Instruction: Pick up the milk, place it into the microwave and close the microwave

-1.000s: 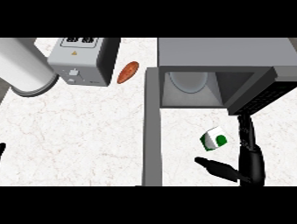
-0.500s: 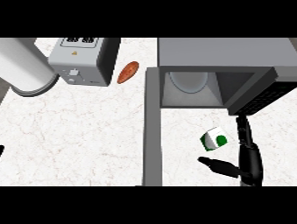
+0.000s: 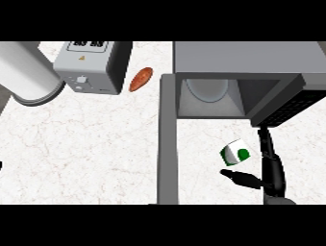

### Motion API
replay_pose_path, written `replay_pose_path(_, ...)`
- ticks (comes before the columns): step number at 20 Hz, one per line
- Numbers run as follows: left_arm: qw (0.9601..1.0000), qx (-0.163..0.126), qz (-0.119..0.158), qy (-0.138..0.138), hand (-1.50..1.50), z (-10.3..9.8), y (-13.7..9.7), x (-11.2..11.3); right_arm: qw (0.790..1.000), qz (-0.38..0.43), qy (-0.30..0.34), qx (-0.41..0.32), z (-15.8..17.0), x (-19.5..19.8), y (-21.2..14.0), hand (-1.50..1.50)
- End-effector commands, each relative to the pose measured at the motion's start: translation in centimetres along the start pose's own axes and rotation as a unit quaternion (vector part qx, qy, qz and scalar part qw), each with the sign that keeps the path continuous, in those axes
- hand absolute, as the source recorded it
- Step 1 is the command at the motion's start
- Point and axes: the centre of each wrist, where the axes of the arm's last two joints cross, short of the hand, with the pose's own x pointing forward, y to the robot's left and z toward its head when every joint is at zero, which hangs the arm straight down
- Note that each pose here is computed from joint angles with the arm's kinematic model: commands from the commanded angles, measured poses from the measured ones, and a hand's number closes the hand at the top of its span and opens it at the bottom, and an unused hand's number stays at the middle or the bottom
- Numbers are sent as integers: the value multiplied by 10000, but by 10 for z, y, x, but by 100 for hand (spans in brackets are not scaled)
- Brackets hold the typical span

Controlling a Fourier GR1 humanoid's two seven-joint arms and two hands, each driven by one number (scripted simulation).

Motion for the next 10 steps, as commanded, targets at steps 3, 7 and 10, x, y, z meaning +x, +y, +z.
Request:
replay_pose_path(3, 10000, 11, 34, 13, -150, 17, 13, 10, 9994, -228, 197, 193, -2, -22, -9, -150)
replay_pose_path(7, 10000, -52, -38, 75, -150, 4, 2, -24, 9973, -494, 177, 514, -2, -21, -10, -150)
replay_pose_path(10, 10000, -29, 25, 85, -150, 11, -3, 7, 9971, -595, 371, 300, 19, -39, 22, -150)
